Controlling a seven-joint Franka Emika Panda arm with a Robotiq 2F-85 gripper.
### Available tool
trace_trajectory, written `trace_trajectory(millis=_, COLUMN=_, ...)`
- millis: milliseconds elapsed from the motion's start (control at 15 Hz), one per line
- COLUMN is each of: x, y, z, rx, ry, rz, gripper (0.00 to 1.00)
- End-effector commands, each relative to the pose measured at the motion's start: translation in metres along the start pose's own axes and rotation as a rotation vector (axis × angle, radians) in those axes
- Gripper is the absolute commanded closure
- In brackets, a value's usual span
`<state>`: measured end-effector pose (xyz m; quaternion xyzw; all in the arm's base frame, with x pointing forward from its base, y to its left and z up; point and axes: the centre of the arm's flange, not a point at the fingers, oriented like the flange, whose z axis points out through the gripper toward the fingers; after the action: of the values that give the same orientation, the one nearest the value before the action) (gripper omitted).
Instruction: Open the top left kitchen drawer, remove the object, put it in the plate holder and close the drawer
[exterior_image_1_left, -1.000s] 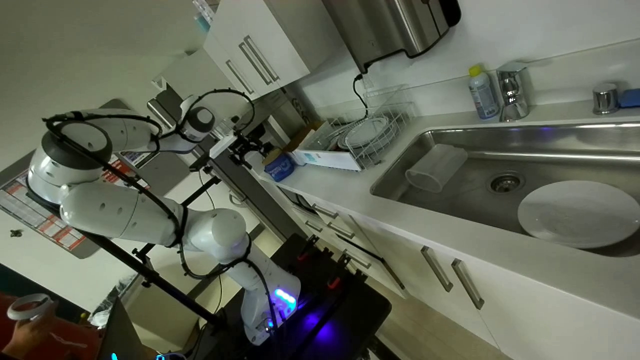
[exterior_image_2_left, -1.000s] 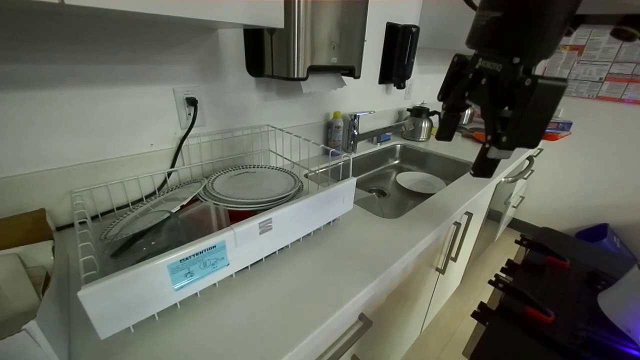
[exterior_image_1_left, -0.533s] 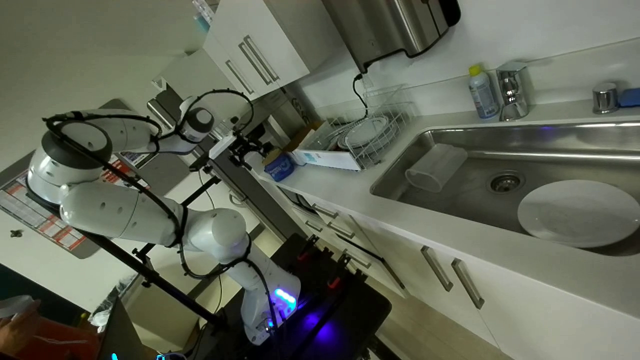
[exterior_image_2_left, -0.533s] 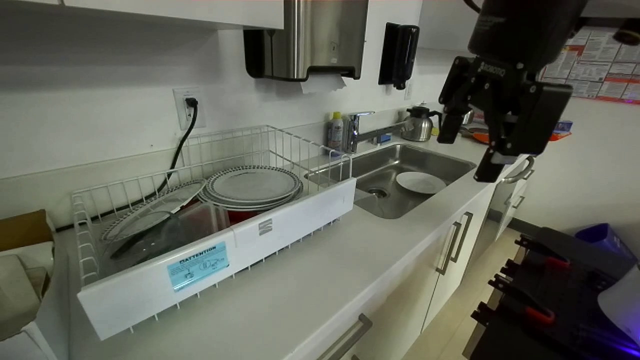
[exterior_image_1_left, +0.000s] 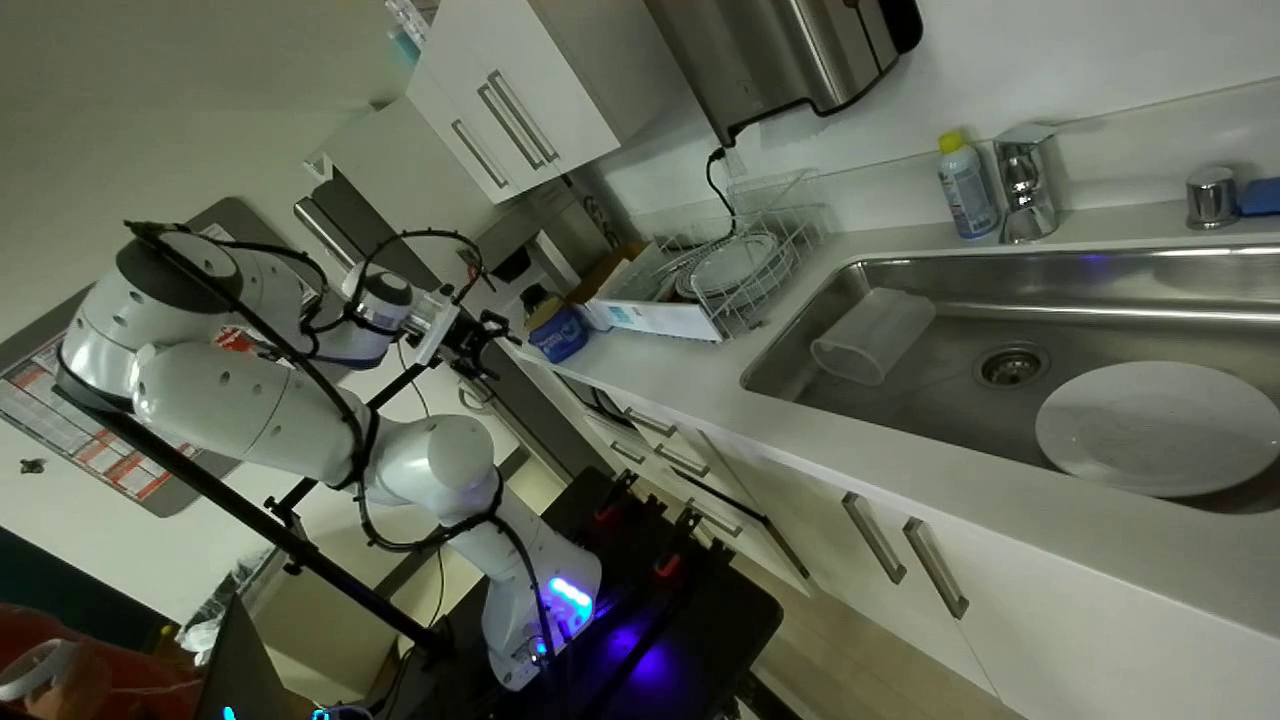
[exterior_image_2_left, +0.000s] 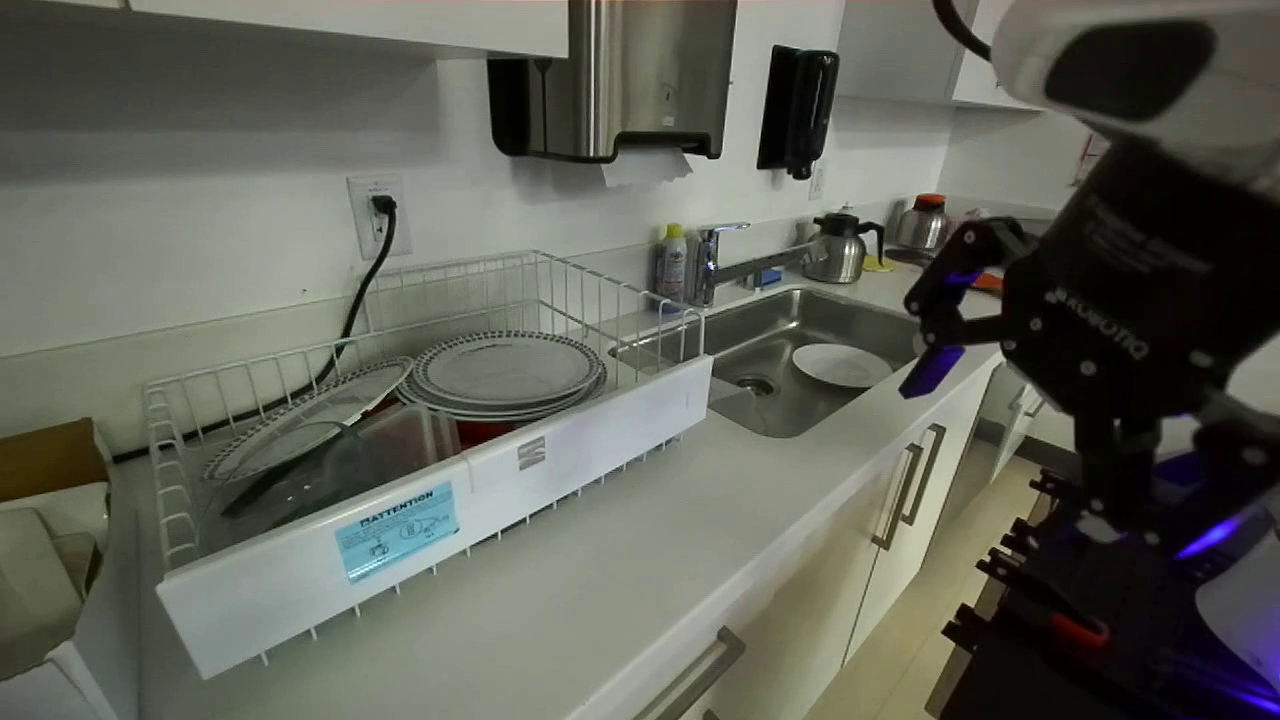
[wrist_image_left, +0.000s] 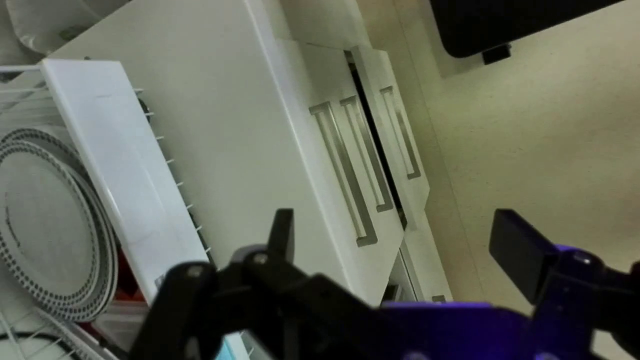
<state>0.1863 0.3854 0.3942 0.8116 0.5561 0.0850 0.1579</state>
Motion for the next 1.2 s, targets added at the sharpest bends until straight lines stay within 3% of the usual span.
trace_trajectory(millis=0, x=0.011, y=-0.019, z=0.050, rx=-0.085, ry=0.095, rz=-0.074, gripper=0.00)
trace_trajectory(millis=200, x=0.015, y=-0.036, z=0.084, rx=-0.097, ry=0.202, rz=-0.154, gripper=0.00)
trace_trajectory(millis=400, x=0.018, y=-0.054, z=0.110, rx=-0.082, ry=0.248, rz=-0.204, gripper=0.00)
trace_trajectory(millis=467, x=0.020, y=-0.059, z=0.115, rx=-0.068, ry=0.246, rz=-0.208, gripper=0.00)
trace_trajectory(millis=533, x=0.004, y=-0.048, z=0.089, rx=-0.079, ry=0.230, rz=-0.206, gripper=0.00)
trace_trajectory(millis=867, x=0.005, y=-0.051, z=0.093, rx=-0.066, ry=0.227, rz=-0.206, gripper=0.00)
trace_trajectory(millis=1133, x=0.010, y=-0.073, z=0.083, rx=-0.199, ry=0.162, rz=-0.277, gripper=0.00)
